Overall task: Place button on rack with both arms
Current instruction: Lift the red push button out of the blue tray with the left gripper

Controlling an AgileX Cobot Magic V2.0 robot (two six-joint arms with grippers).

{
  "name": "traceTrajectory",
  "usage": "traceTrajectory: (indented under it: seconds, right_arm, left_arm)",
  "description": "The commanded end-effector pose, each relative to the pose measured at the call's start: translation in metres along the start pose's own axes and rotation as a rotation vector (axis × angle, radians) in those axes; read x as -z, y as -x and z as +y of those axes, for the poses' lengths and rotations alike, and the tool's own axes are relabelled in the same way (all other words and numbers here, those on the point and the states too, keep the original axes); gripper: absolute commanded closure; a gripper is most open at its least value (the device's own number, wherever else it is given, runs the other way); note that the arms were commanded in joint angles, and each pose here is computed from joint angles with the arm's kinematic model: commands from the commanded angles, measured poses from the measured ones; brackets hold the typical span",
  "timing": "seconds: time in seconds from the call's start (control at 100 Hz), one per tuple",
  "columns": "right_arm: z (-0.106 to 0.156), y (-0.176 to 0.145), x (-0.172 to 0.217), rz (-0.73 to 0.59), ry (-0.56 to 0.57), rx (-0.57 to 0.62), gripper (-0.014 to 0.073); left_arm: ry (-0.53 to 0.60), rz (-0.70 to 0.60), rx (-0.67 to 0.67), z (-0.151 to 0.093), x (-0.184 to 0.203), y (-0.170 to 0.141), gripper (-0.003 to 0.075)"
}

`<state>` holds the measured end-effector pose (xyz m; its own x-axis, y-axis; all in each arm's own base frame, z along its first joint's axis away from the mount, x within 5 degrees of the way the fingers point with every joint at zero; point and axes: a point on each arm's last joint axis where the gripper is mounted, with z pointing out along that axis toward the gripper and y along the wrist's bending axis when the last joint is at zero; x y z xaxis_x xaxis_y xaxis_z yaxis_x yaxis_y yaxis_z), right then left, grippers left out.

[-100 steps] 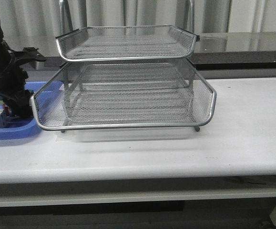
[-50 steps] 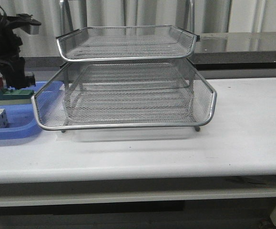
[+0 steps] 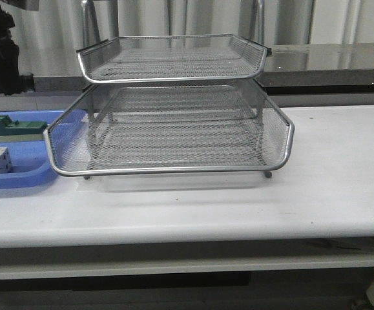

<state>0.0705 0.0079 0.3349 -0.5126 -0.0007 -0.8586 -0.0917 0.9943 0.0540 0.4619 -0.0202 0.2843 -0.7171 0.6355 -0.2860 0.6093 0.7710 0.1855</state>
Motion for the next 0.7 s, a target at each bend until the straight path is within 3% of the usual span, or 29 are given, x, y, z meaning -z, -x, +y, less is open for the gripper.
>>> traceTrajectory:
  seconds: [0.0, 0.31, 0.49, 0.69]
  right_arm:
    - [0.0, 0.012, 0.004, -0.089, 0.003, 0.013, 0.0664]
    - [0.0, 0.012, 0.004, -0.089, 0.003, 0.013, 0.0664]
    - [0.0, 0.012, 0.004, -0.089, 0.003, 0.013, 0.0664]
    - [0.0, 0.012, 0.004, -0.089, 0.003, 0.013, 0.0664]
  left_arm:
    - [0.058, -0.1, 0.047, -0.003, 0.061, 0.001, 0.0682]
    - [0.071, -0.154, 0.085, -0.028, 0.115, -0.018, 0.0682]
    - [0.046, -0.173, 0.047, -0.059, 0.137, -0.029, 0.0682]
    - [-0.056, -0.235, -0.01, -0.1, 0.152, -0.026, 0.0682]
